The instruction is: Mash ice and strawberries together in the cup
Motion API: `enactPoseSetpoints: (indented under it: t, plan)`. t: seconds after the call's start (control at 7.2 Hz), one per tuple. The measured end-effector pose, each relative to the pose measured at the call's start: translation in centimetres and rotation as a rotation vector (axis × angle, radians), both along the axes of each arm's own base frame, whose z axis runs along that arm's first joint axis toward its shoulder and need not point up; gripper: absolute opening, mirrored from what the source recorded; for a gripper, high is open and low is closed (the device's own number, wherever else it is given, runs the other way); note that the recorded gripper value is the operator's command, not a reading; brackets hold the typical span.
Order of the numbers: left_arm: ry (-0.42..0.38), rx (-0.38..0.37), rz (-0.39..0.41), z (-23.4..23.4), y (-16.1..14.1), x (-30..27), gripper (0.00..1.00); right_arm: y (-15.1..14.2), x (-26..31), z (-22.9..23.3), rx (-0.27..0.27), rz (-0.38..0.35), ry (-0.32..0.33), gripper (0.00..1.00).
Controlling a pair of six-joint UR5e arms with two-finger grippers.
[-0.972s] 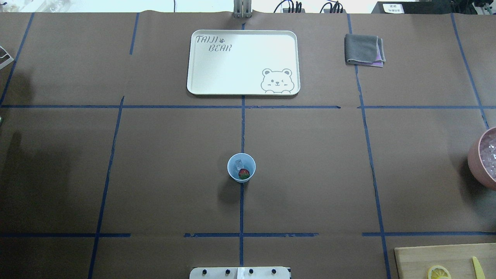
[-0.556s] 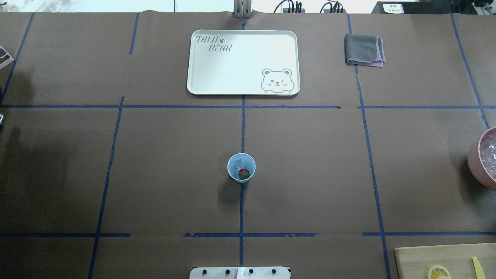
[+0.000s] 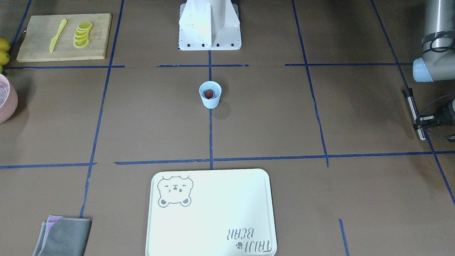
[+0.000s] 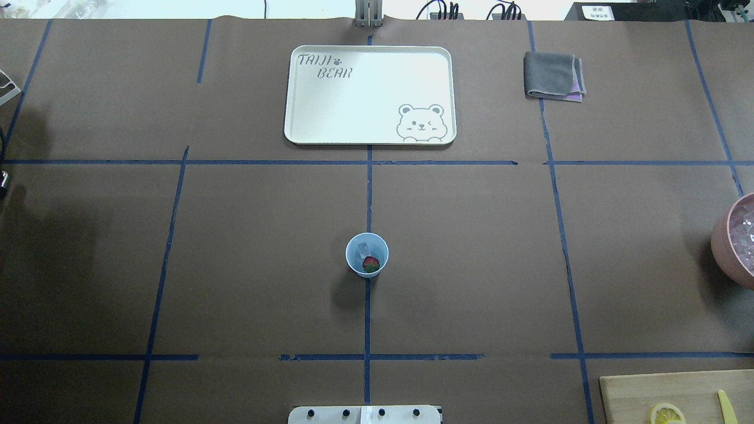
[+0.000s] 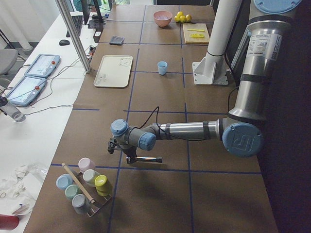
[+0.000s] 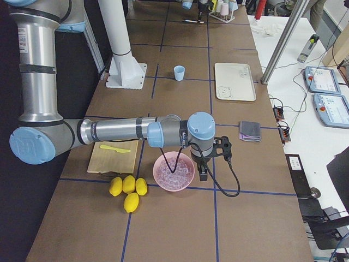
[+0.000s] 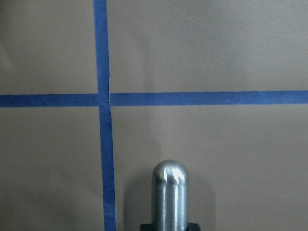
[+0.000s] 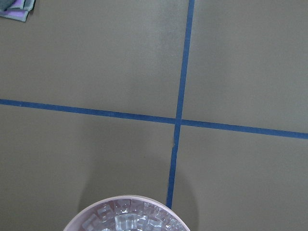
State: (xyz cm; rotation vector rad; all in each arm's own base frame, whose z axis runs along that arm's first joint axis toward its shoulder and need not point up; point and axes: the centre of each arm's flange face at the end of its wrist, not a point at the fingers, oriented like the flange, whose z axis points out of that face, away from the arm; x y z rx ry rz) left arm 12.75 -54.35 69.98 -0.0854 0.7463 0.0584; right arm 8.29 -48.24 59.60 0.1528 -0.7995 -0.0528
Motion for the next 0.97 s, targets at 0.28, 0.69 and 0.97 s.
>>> enactPoseSetpoints:
  t: [0.28, 0.69, 0.97]
  plan:
    - [0.002, 0.006, 0.001, -0.2, -0.1, 0.0, 1.00, 0.0, 0.0, -0.1, 0.001, 0.000, -0.001, 0.99]
    - [0.005, 0.013, 0.001, -0.5, -0.2, 0.0, 1.00, 0.0, 0.0, -0.2, 0.004, -0.001, -0.001, 0.99]
    - [0.016, 0.051, -0.026, -2.8, -1.0, -1.3, 1.00, 0.0, 0.0, -0.2, 0.005, -0.002, -0.001, 0.99]
